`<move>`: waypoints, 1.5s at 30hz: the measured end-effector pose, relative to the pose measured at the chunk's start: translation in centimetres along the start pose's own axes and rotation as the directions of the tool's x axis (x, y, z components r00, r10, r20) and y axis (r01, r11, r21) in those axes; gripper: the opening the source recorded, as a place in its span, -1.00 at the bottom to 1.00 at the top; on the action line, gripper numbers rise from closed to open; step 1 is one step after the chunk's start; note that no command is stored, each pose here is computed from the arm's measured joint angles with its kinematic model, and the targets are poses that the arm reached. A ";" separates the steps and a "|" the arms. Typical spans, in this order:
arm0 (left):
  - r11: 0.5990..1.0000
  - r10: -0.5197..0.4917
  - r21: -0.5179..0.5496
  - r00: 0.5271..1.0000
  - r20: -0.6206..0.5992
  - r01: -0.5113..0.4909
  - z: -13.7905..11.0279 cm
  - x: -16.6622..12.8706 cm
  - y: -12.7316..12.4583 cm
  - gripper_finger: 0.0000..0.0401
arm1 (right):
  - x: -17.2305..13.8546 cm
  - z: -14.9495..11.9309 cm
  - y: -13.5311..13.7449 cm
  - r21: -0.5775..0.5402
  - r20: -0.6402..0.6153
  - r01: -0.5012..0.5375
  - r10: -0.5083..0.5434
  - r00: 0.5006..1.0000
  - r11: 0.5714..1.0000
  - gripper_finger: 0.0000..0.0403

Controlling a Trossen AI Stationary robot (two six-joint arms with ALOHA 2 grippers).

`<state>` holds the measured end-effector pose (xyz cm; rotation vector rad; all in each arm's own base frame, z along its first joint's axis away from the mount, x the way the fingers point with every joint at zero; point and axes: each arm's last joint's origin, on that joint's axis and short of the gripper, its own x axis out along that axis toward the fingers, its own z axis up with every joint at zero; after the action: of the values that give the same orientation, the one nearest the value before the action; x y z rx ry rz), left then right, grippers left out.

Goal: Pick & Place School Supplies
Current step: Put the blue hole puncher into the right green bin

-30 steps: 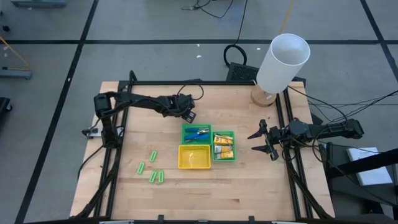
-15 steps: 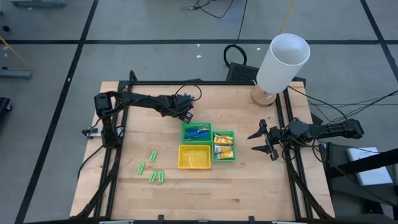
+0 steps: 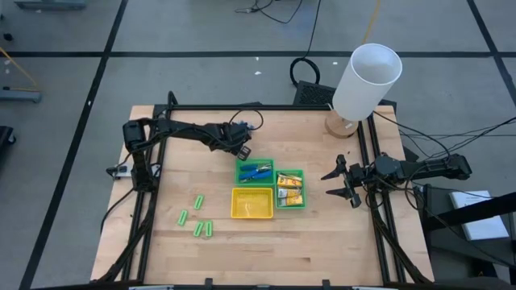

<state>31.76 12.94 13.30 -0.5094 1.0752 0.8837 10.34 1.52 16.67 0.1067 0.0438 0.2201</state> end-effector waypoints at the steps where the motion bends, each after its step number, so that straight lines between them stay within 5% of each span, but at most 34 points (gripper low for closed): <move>1: 1.000 -0.004 0.000 1.000 -0.002 0.004 0.0 0.0 0.0 -0.42 | 0.0 0.0 0.0 0.000 0.000 0.000 0.000 1.000 1.000 0.12; 11: 1.000 -0.013 0.014 1.000 -0.005 0.013 0.0 0.0 -0.1 -0.63 | 0.0 0.0 0.0 0.000 0.000 0.000 0.000 1.000 1.000 0.12; 37: 0.998 -0.029 0.065 0.998 0.064 0.025 0.3 -0.2 -0.8 -0.76 | 0.0 0.0 0.0 0.000 0.000 0.000 0.000 1.000 1.000 0.12; 45: 0.995 -0.058 0.094 0.986 0.154 0.044 0.8 -2.5 -1.2 -0.77 | 0.0 0.0 0.0 0.000 0.000 0.000 0.000 1.000 1.000 0.12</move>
<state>32.69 11.92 15.88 -0.3844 0.9501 0.8124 10.34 1.52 16.67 0.1067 0.0441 0.2197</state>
